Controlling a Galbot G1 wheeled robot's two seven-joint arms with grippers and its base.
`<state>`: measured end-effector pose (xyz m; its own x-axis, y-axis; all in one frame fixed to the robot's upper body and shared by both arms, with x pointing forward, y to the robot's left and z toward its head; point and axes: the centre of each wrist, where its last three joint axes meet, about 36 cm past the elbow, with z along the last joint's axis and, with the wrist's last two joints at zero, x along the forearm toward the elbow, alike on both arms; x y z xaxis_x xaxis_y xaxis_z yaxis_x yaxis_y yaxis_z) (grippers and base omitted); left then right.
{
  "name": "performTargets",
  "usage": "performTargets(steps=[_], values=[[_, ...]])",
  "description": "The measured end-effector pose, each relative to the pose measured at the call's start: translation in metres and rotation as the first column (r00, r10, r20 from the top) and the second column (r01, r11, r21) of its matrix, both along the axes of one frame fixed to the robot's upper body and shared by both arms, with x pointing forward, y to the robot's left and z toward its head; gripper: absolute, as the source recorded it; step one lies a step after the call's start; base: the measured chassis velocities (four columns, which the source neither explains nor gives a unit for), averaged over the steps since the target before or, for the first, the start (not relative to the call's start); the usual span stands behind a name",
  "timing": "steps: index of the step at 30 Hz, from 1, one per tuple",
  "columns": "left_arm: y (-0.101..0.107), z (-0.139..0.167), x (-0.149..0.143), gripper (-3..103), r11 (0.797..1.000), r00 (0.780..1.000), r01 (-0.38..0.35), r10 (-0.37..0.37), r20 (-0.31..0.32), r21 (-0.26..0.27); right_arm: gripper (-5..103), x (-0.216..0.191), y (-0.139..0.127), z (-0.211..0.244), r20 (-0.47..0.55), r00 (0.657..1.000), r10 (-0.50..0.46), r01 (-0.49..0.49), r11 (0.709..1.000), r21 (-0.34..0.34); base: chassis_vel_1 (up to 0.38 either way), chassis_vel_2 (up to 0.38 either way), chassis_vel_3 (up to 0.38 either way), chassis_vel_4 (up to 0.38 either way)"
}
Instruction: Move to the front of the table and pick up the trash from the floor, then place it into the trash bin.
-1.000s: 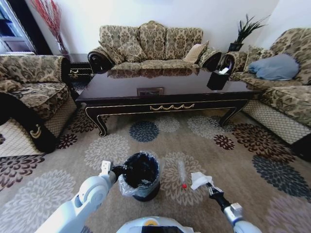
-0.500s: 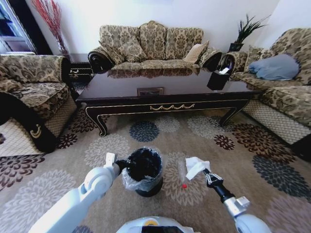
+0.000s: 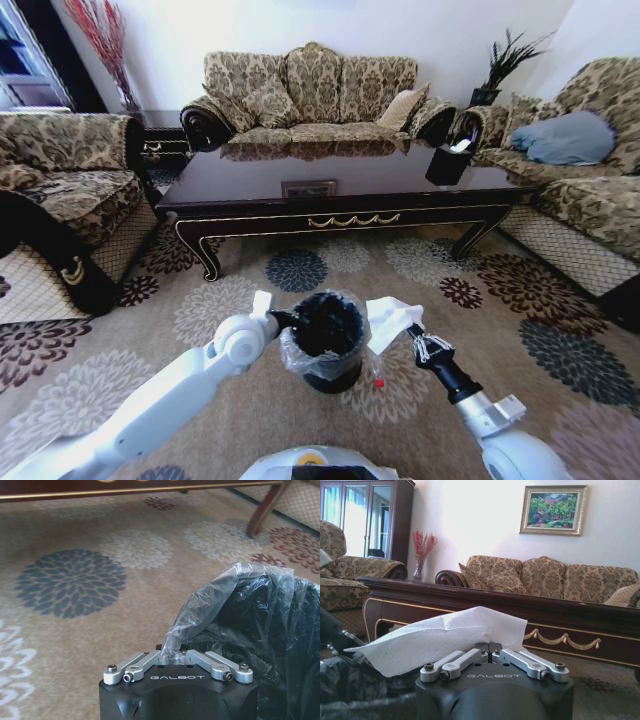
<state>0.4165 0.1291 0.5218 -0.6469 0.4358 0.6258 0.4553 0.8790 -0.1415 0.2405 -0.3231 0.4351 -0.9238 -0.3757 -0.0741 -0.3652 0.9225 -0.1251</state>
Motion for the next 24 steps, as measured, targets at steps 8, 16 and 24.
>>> performTargets(steps=[8, 16, 24], values=[[-0.020, -0.008, 0.002, 3, 0.999, 0.999, 0.036, -0.036, -0.018, 0.015, 0, -0.001, 0.012, 0.009, 0.026, 0.998, 0.050, -0.048, 0.998, -0.046, 0.000, 0.000, 0.000, 0.000], [-0.032, -0.011, -0.002, 3, 0.999, 0.998, 0.052, -0.052, -0.023, 0.016, 0, -0.007, 0.016, 0.002, 0.009, 0.997, 0.073, -0.072, 0.994, -0.079, 0.000, 0.000, 0.000, 0.000], [-0.029, -0.009, -0.001, 3, 0.999, 0.999, 0.043, -0.043, -0.014, 0.019, 8, -0.011, 0.016, -0.001, -0.001, 0.994, 0.107, -0.107, 0.987, -0.120, 0.000, 0.000, 0.000, 0.000]])
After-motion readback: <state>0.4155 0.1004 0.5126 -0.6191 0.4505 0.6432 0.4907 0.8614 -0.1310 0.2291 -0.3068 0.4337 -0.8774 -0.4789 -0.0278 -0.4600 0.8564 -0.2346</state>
